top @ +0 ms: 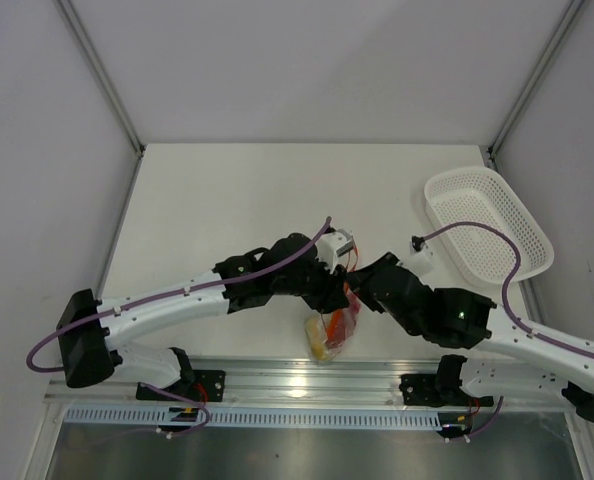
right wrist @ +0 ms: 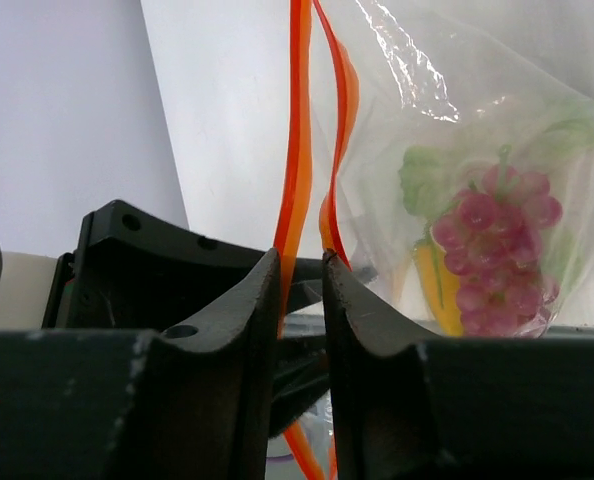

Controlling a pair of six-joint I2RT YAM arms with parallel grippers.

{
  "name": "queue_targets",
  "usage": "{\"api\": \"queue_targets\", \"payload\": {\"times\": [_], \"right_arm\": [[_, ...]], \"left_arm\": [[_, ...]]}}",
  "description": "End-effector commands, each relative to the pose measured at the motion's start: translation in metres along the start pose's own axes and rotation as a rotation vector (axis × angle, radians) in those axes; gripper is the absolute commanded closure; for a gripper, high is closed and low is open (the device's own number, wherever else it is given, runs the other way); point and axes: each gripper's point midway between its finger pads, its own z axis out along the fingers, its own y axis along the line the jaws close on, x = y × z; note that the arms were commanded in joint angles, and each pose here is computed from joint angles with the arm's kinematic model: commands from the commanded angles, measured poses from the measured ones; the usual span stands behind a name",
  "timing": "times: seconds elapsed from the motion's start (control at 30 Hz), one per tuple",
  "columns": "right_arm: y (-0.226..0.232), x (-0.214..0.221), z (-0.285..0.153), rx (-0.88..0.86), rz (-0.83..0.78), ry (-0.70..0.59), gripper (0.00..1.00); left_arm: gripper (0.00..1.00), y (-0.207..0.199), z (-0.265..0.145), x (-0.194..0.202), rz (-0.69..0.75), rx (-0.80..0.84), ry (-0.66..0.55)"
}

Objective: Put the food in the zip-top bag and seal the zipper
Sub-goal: Adjust the zipper food storage bag at the center of the board.

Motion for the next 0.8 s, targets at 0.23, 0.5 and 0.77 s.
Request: {"api": "queue_targets", "payload": {"times": [0.23,0.5,0.77], "right_arm": [[-0.015,-0.065,-0.034,0.018,-0.162,-0.208,0.62],[-0.03,-0.112,-0.07,-0.032,-0.401,-0.281,0.37],[-0.016,-0.088,-0.055,-0.059,-0.446,-0.15,0.35]], "left_arm": [[0.86,-0.006,-0.012,-0.012,-0.006,-0.008,-0.037],[0.99,-0.012,-0.019,-0.006,0.039,0.035,-0.003],[0.68,-0.026,-0.026,-0.013,0.05,0.103,-0.024]]}}
